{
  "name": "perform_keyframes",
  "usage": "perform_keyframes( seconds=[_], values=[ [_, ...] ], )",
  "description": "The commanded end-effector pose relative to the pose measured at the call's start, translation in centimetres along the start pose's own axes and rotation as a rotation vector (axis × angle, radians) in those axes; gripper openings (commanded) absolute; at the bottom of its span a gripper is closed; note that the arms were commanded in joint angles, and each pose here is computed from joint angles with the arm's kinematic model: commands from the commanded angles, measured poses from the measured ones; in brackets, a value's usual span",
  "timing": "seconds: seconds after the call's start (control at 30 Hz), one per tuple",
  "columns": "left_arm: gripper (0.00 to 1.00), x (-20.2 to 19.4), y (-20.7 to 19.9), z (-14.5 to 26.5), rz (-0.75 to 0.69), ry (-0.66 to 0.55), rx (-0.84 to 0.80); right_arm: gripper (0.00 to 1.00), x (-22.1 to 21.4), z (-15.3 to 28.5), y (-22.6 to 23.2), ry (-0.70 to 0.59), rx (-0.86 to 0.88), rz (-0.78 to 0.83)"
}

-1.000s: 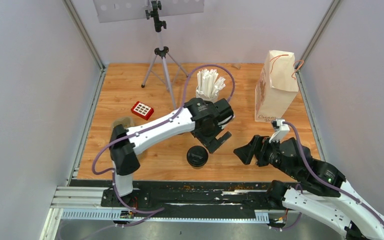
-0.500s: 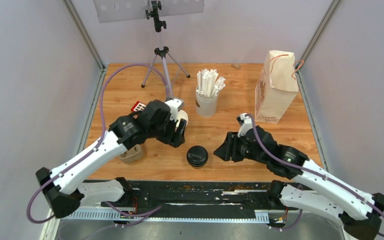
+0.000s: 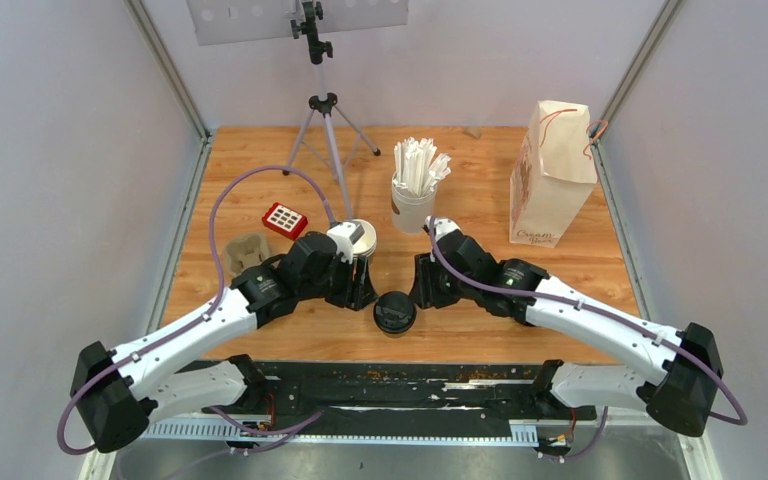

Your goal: Pack the takeout coffee

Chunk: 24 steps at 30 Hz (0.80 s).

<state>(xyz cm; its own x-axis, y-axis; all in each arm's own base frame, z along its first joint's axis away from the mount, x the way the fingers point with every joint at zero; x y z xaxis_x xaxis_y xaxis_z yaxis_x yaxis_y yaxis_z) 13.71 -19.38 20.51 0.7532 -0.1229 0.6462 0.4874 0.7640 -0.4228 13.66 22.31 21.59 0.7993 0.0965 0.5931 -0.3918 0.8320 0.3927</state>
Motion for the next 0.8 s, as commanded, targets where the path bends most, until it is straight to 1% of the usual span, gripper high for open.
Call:
perform_keyframes(
  seconds=[0.0,0.1,0.2,0.33,0.47,0.63,0.77],
  values=[
    [0.61,1.4,-0.7,-1.0,0.001,-0.075,-0.066,0.34,1.6,-0.3,0.7,-0.023,0.021,0.052],
    [0.59,1.1,-0.5,-1.5,-0.004,-0.065,-0.063,0.32,1.6,-0.9,0.7,-0.006,0.02,0.059],
    [0.53,0.5,0.0,-2.0,-0.01,-0.041,-0.04,0.31,1.6,-1.5,0.6,-0.004,0.008,0.058],
    [0.51,-0.2,0.3,-2.6,-0.011,-0.011,-0.038,0.3,1.6,-1.9,0.6,0.005,0.014,0.058],
    [0.5,-0.4,0.2,-3.0,-0.01,0.007,-0.056,0.28,1.6,-2.1,0.7,0.011,0.019,0.061],
    [0.49,-0.7,0.3,-3.5,-0.001,0.014,-0.066,0.27,1.1,-2.5,1.0,0.053,0.05,0.059],
    [0.46,-1.1,0.4,-3.9,0.0,0.038,-0.066,0.25,1.0,-2.9,1.0,0.056,0.052,0.055]
  ],
)
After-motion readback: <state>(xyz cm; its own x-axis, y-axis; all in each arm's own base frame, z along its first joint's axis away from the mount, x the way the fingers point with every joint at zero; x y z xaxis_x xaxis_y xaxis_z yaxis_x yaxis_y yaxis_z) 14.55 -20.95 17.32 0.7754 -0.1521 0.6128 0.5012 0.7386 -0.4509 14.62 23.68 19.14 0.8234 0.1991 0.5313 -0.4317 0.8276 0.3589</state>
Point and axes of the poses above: each gripper's point midway between its finger pads, its own z axis back along the fingers, its own y axis along the line the jaws close on, x = y × z, the point moved 8 cm from there along z, back along the fingers, and after that the axes turned 1 degree about -z, right-handed, at the moved point
